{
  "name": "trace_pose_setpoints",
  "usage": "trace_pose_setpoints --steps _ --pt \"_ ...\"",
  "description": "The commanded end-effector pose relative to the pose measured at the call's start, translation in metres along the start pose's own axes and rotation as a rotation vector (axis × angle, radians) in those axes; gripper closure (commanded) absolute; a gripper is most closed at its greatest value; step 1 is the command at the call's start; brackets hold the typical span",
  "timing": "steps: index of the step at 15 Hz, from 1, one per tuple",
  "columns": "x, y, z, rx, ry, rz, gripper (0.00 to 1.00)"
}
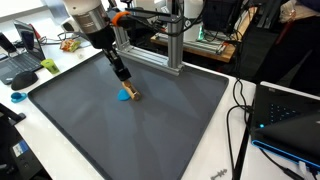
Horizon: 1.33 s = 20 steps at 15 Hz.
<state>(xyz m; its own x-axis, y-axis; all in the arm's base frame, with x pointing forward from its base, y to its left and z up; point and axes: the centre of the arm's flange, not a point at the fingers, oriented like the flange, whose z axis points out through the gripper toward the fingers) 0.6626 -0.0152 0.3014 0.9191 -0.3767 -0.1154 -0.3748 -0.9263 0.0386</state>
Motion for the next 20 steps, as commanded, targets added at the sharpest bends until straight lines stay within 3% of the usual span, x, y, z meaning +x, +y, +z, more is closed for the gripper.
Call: trace_pose_setpoints --steps 1,8,20 --pt "0.003 -0.003 0.015 0.028 0.017 0.030 0.78" --pt "0.017 0.003 0.013 0.054 0.096 0.111 0.78" --pt "0.024 0.002 0.022 0.039 0.134 0.136 0.78"
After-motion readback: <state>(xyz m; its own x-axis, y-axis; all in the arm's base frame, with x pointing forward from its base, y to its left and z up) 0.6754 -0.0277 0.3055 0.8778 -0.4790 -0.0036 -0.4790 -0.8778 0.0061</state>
